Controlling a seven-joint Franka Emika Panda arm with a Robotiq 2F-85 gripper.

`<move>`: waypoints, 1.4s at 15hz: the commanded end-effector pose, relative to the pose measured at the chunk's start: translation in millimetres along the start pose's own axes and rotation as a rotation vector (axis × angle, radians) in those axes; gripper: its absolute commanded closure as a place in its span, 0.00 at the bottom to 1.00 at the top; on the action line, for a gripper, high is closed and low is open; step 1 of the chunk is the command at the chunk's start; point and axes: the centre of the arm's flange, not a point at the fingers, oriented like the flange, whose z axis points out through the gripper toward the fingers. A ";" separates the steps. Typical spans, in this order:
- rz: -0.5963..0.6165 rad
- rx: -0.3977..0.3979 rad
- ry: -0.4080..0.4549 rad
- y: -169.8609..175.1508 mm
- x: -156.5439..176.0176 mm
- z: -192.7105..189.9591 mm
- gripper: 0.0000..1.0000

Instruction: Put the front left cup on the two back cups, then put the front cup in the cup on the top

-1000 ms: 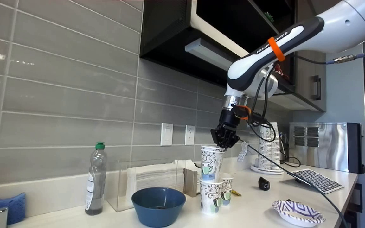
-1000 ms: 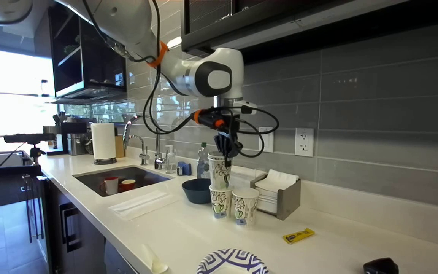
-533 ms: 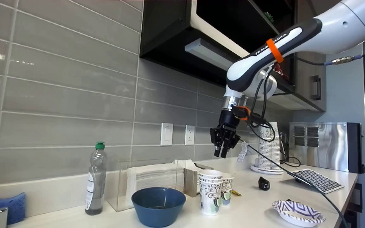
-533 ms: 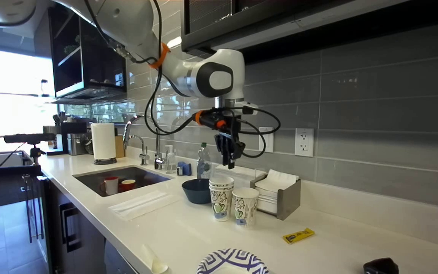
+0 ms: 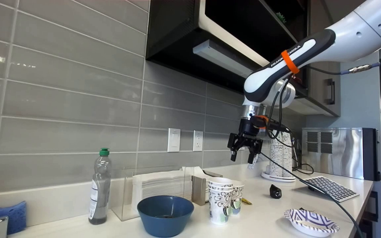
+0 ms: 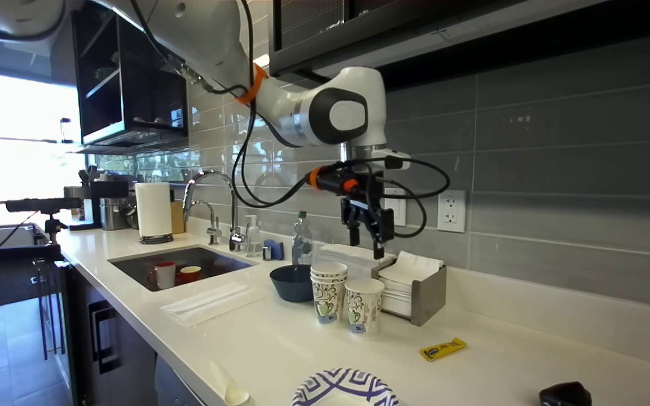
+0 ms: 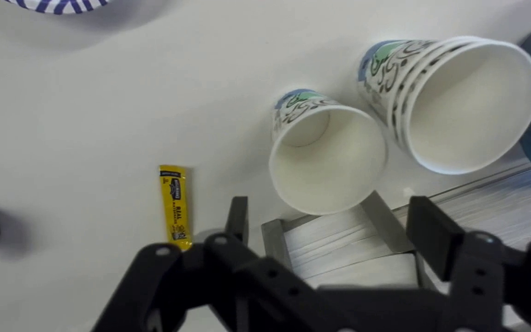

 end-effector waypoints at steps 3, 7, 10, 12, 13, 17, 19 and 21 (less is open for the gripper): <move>-0.001 -0.016 0.009 14.1 8.9 36.4 0.00; -0.023 -0.029 -0.036 19.3 3.1 57.2 0.00; -0.028 -0.025 -0.054 23.9 -1.3 65.8 0.02; -0.027 -0.022 -0.058 27.1 -4.2 69.6 0.24; -0.027 -0.019 -0.061 28.7 -5.6 71.5 0.31; -0.023 -0.006 -0.065 32.3 -8.2 76.4 0.54; -0.019 0.002 -0.057 33.5 -7.9 78.6 0.22; -0.018 0.007 -0.048 33.5 -6.2 78.9 0.14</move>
